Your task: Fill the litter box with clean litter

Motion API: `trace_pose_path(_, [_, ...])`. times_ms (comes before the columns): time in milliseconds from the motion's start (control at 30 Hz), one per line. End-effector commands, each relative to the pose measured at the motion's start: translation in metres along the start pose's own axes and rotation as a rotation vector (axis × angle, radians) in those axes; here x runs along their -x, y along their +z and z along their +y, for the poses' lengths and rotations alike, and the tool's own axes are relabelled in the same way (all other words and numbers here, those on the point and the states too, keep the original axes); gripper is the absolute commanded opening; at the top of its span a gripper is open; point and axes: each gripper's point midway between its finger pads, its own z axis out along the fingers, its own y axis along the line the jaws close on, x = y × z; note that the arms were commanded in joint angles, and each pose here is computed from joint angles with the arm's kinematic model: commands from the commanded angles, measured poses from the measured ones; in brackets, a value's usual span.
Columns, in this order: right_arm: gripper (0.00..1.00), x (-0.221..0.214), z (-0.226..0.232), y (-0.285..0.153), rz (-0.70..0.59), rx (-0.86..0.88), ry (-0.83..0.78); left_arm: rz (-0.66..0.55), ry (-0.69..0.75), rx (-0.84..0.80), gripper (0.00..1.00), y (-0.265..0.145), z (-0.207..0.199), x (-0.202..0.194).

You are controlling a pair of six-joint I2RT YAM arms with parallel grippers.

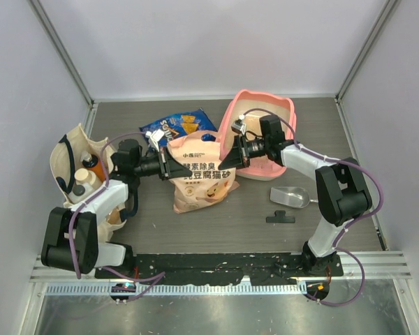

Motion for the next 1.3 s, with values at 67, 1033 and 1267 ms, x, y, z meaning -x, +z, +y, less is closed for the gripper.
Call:
trace_pose_path(67, [0.02,-0.002,0.012,-0.024,-0.007,0.004,0.142,0.068,-0.095,-0.141,0.00,-0.015,-0.041,0.021])
trace_pose_path(1033, [0.02,0.003,0.012,-0.031,0.003,0.002,0.283,0.007,0.069,-0.084,0.55,0.008,-0.032,0.026])
trace_pose_path(1267, [0.02,0.000,0.012,-0.032,-0.002,-0.003,0.260,0.003,0.054,-0.014,0.46,0.019,-0.007,0.034])
